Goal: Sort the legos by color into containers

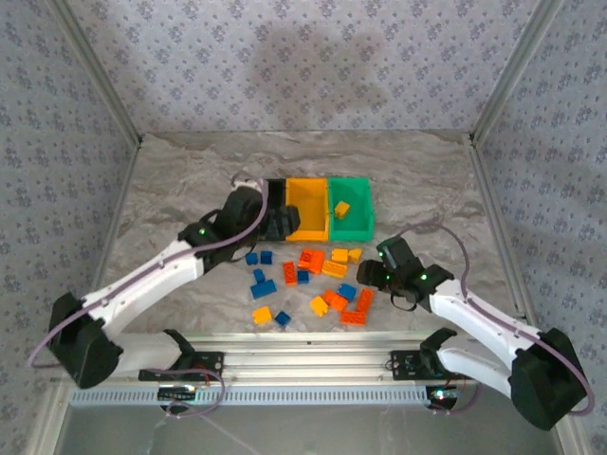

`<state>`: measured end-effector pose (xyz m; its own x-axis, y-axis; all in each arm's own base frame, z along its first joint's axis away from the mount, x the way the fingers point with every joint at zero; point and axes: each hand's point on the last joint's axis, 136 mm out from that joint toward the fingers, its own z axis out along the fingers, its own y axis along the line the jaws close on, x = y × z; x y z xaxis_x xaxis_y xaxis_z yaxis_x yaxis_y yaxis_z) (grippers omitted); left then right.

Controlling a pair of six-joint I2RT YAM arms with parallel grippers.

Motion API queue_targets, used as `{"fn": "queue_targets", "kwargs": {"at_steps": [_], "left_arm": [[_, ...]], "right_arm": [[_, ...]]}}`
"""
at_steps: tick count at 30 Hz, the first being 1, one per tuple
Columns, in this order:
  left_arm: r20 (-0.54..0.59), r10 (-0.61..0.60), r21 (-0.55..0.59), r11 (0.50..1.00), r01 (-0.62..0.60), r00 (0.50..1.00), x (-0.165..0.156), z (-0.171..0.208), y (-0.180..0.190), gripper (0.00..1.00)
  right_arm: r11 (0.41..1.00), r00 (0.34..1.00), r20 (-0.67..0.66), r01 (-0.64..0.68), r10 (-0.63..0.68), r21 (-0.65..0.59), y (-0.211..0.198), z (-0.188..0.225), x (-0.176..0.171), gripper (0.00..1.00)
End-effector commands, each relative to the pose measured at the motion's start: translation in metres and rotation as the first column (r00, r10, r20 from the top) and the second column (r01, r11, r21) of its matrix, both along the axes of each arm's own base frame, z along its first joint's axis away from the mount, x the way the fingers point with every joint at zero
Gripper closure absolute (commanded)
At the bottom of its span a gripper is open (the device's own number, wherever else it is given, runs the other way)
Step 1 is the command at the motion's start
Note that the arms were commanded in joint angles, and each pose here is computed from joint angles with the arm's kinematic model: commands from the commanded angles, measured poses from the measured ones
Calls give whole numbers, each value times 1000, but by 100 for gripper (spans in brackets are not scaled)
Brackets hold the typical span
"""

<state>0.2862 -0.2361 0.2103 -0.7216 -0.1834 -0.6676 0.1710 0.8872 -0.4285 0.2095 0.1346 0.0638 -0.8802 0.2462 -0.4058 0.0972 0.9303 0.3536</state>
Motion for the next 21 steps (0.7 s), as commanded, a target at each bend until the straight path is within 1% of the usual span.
{"fn": "queue_targets", "kwargs": {"at_steps": [1, 3, 6, 8, 9, 10, 11, 18, 21], "left_arm": [[-36, 8, 53, 999, -6, 999, -29, -29, 19, 1], [-56, 20, 55, 998, -17, 998, -43, -41, 31, 0], [-76, 38, 45, 998, -35, 996, -57, -54, 45, 1], [-83, 50, 45, 998, -46, 995, -63, -60, 53, 0], [-85, 58, 46, 997, -54, 995, -65, -63, 56, 0], [-86, 60, 46, 997, -57, 994, -67, -65, 58, 1], [-86, 65, 49, 997, -61, 994, -67, -66, 61, 0], [-91, 78, 70, 995, -72, 993, -70, -72, 67, 0], [-92, 82, 74, 994, -75, 992, -70, -75, 68, 0]], "right_arm": [[999, 995, -89, -36, 35, -9, 0, -11, -31, 30], [997, 989, -123, -81, 79, -5, 7, -13, -44, 28], [988, 977, -150, -156, 153, -7, 21, -15, -63, 19], [982, 970, -161, -189, 183, -17, 29, -16, -72, 15], [979, 966, -171, -203, 194, -37, 30, -18, -77, 12], [975, 963, -184, -212, 197, -63, 29, -20, -81, 6], [973, 962, -188, -214, 196, -81, 29, -22, -83, 3], [961, 967, -184, -209, 176, -180, 34, -23, -76, 2], [955, 965, -163, -232, 203, -182, 44, -18, -74, 1]]}}
